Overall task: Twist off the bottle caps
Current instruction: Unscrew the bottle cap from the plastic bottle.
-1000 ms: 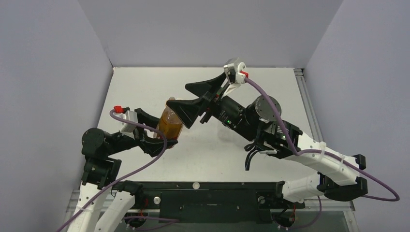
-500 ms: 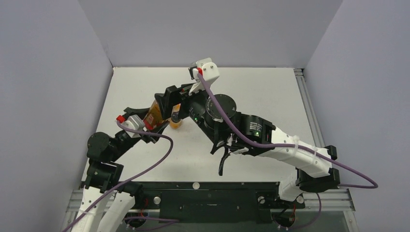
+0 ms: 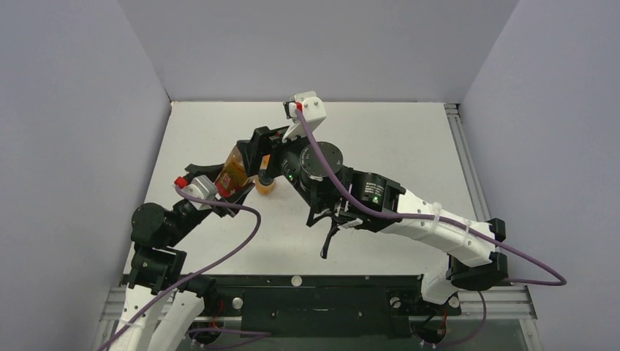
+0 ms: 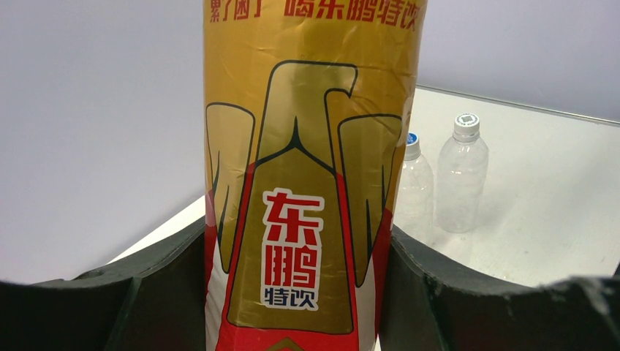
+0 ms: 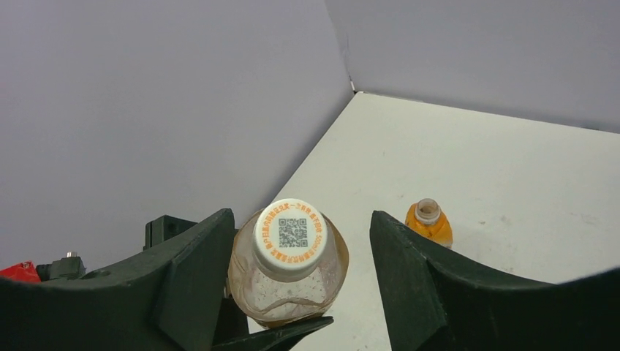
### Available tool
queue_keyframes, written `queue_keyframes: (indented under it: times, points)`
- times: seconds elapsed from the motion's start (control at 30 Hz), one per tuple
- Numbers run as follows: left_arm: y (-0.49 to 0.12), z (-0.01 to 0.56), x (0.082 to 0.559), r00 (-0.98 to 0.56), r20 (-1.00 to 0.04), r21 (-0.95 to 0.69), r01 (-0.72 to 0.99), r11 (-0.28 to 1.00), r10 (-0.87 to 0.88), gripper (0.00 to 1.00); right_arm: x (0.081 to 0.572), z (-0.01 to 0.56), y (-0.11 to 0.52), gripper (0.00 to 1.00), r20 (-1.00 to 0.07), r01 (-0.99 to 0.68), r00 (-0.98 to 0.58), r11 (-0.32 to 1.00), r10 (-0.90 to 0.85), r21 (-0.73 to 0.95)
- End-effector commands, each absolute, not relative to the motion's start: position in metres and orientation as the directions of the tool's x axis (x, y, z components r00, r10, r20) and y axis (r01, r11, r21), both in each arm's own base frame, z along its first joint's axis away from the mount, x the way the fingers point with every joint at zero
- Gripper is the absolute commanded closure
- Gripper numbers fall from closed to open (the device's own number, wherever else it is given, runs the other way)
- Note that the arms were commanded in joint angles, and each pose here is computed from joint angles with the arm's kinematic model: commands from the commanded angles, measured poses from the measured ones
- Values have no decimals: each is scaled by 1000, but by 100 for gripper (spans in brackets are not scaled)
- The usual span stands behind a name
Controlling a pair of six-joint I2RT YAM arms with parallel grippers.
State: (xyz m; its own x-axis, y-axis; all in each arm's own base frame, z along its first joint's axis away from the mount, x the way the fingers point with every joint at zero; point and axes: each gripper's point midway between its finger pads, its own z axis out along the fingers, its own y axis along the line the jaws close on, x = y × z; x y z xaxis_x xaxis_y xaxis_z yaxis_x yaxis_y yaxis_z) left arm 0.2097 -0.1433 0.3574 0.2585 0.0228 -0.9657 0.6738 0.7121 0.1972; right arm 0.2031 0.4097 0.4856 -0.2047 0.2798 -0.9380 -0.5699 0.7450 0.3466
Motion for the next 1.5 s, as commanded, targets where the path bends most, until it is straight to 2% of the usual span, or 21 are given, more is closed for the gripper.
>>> queue_keyframes:
  times: [0.0, 0.27, 0.57, 0.83, 1.0, 1.13, 1.17, 1.2, 1.27, 1.37, 1.47]
  points:
    - [-139, 372, 209, 303, -953, 207, 649, 732, 2, 100, 198, 512, 405, 38, -876, -609, -250, 636, 413, 474]
    - [-140, 372, 209, 293, -956, 197, 655, 730, -5, 100, 198, 513, 404, 52, -871, -613, -250, 627, 423, 480]
    - [-142, 367, 210, 282, -959, 193, 664, 723, -3, 100, 198, 516, 403, 49, -876, -621, -236, 629, 420, 468]
    - [-142, 365, 210, 276, -961, 189, 667, 721, -3, 100, 199, 516, 405, 60, -880, -625, -231, 631, 414, 461]
    - [-143, 365, 209, 277, -961, 190, 672, 716, -5, 100, 202, 514, 406, 72, -884, -620, -233, 638, 406, 456]
    - [-145, 366, 207, 275, -961, 185, 682, 707, -14, 100, 204, 513, 405, 89, -887, -616, -232, 645, 399, 452]
    - [-146, 368, 205, 271, -962, 178, 686, 705, -21, 100, 204, 514, 404, 97, -888, -617, -230, 646, 399, 450]
    - [-146, 369, 204, 270, -962, 174, 692, 701, -28, 100, 204, 514, 403, 100, -893, -620, -223, 650, 391, 440]
    - [-151, 372, 199, 256, -965, 153, 717, 680, -52, 100, 201, 521, 399, 100, -902, -658, -205, 629, 380, 415]
    - [-162, 374, 184, 203, -973, 98, 786, 611, -106, 100, 178, 537, 399, 100, -933, -806, -157, 503, 325, 311]
    - [-179, 370, 156, 138, -982, 63, 885, 461, -131, 100, 133, 557, 392, 100, -949, -943, -102, 274, 297, 187]
